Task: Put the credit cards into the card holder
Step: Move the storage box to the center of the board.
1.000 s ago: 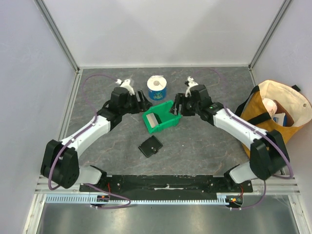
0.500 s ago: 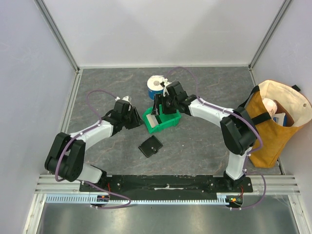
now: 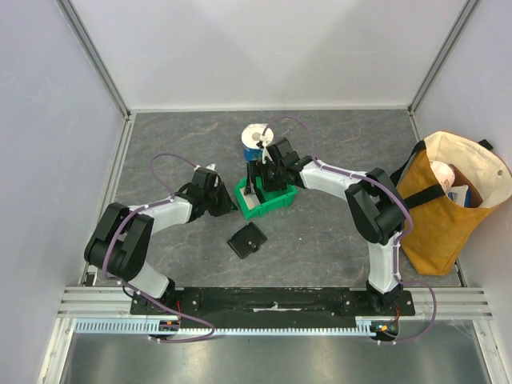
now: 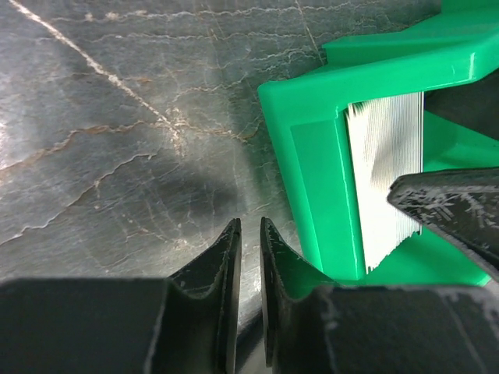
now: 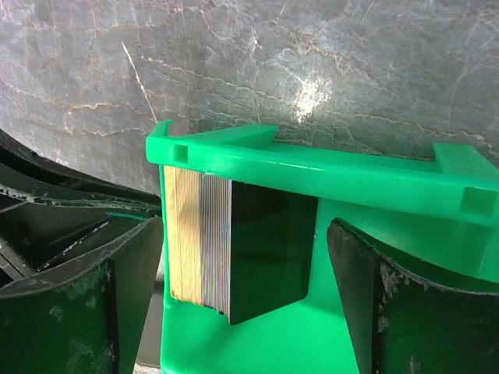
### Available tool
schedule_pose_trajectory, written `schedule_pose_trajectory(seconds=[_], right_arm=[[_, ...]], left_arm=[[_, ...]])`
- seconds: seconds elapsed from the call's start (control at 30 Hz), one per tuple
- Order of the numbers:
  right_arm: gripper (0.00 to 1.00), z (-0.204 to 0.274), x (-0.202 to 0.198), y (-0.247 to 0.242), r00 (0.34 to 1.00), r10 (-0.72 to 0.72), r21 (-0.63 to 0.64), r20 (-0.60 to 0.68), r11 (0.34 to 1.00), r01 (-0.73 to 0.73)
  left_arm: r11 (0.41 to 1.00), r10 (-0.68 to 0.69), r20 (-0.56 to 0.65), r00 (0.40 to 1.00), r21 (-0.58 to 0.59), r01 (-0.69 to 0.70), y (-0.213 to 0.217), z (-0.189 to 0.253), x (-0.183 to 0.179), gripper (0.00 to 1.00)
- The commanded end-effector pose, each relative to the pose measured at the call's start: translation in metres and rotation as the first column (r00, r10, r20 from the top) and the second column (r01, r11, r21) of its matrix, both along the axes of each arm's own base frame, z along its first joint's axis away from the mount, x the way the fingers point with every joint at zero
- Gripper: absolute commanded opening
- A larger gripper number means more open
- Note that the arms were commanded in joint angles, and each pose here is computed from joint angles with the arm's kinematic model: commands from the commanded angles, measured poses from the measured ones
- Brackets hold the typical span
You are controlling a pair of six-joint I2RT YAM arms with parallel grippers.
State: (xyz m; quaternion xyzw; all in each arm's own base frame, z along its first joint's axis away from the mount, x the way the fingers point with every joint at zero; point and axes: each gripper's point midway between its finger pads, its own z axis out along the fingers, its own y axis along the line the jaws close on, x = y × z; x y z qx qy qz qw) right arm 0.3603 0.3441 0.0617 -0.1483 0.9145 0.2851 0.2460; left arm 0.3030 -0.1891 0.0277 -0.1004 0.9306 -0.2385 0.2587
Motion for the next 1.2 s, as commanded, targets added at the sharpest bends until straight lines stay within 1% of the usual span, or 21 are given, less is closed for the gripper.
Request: schedule_pose_trajectory(seconds=[0.0, 0.17, 0.4, 0.57, 0.7, 0.9, 1.03, 1.17], right_arm=[[0.93, 0.002, -0.002, 0.012, 0.998, 0.054, 0.030, -0.012, 0.998, -0.054], [0.94, 0.003, -0.009, 0.022, 0.995, 0.092, 0.084, -0.043, 0.993, -0.088], [0.94, 0.019, -0.021, 0.037, 0.988, 0.136, 0.209, -0.074, 0.971, -0.118], [0.94, 0.024, -0.022, 0.040, 0.988, 0.139, 0.233, -0.074, 0.965, -0.118], [0.94, 0.021, -0.016, 0.032, 0.993, 0.105, 0.200, -0.059, 0.976, -0.092], [0.95, 0.035, 0.016, -0.002, 1.000, -0.008, 0.137, 0.027, 0.991, 0.004], [0.95, 0.046, 0.029, -0.024, 0.996, -0.038, 0.090, 0.079, 0.995, 0.031], [0.95, 0.041, 0.034, -0.049, 0.993, -0.076, 0.022, 0.091, 0.997, 0.074]], left_arm=[[0.998, -0.003, 0.028, 1.000, -0.068, 0.005, -0.014, 0.005, 0.012, 0.20], [0.995, -0.014, 0.031, 0.999, -0.096, 0.017, -0.022, 0.005, 0.018, 0.19], [0.992, -0.032, 0.036, 0.999, -0.122, 0.036, -0.031, 0.007, 0.025, 0.17], [0.990, -0.041, 0.033, 0.999, -0.136, 0.045, -0.035, 0.007, 0.028, 0.17], [0.991, -0.035, 0.027, 0.999, -0.129, 0.039, -0.033, 0.004, 0.027, 0.17], [0.989, -0.045, 0.023, 0.999, -0.138, 0.048, -0.035, 0.005, 0.023, 0.17], [0.986, -0.051, 0.030, 0.998, -0.154, 0.055, -0.042, 0.009, 0.020, 0.17], [0.981, -0.073, 0.027, 0.997, -0.178, 0.076, -0.055, 0.010, 0.017, 0.18]])
